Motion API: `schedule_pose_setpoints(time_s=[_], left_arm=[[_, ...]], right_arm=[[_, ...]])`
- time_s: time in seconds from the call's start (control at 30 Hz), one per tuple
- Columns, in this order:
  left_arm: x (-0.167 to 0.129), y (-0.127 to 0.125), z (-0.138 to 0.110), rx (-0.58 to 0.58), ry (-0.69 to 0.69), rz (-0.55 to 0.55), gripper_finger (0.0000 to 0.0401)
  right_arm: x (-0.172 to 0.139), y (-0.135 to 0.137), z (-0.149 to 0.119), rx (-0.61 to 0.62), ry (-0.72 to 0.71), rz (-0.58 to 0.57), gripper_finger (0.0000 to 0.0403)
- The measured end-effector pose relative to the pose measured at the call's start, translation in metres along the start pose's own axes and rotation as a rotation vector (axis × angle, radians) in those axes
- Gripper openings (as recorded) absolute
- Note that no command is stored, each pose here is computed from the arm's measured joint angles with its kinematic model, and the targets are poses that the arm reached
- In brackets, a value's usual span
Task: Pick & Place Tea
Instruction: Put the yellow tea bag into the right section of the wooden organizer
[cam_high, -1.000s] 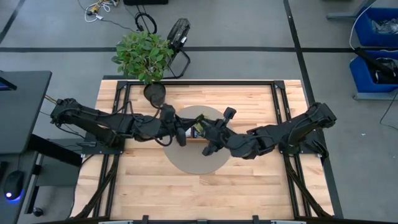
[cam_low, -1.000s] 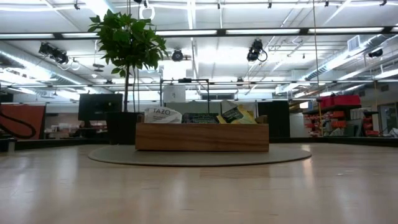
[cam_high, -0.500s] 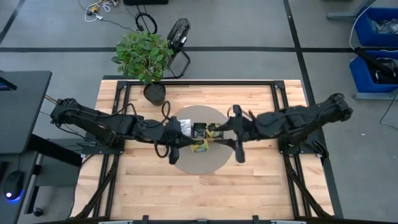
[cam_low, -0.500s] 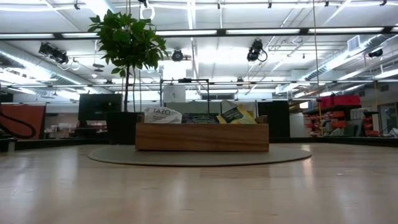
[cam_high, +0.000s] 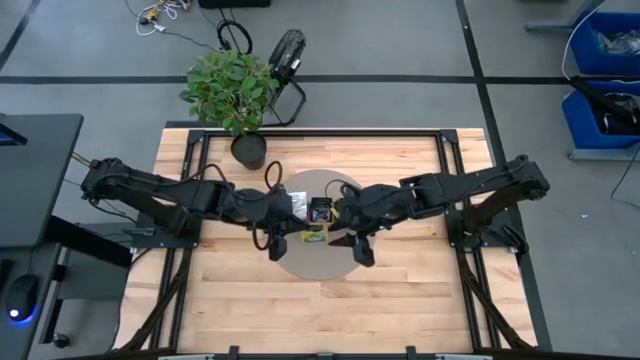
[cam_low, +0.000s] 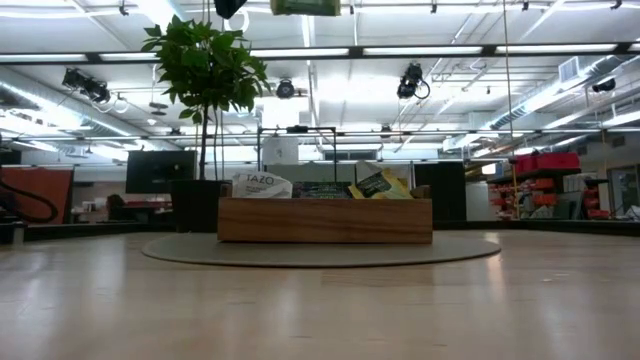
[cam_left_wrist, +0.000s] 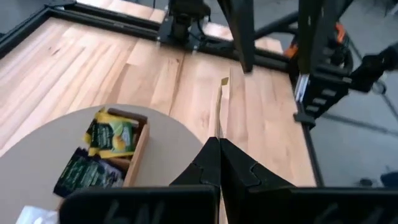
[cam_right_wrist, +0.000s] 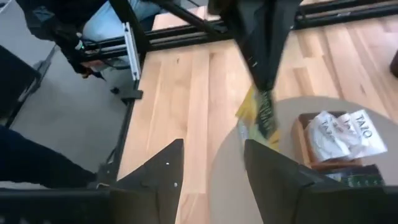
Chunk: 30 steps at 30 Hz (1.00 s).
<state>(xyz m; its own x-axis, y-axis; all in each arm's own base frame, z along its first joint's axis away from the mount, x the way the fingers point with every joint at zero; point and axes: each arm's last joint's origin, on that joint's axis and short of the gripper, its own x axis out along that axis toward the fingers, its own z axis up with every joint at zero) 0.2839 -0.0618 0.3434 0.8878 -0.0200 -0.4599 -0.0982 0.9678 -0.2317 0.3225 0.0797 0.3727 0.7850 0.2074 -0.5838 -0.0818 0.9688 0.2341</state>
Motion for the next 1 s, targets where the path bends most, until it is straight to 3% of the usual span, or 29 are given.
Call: schedule_pose_setpoints(time_s=[0.2,0.57,1.0], left_arm=[[-0.001,-0.002,-0.006,0.058,0.049,0.004,0.0001],[-0.001,-0.003,-0.001,0.077,0.000,0.003,0.0001],[-0.001,-0.004,0.001,0.071,-0.025,-0.004,0.0001]], right_arm=[[-0.003,-0.003,0.007,-0.048,-0.071,-0.013,0.0178],[0.011,-0.023,0.009,-0.011,-0.052,-0.074,0.0178],[0.030,-0.027,0.008,0.058,-0.012,0.028,0.0177]])
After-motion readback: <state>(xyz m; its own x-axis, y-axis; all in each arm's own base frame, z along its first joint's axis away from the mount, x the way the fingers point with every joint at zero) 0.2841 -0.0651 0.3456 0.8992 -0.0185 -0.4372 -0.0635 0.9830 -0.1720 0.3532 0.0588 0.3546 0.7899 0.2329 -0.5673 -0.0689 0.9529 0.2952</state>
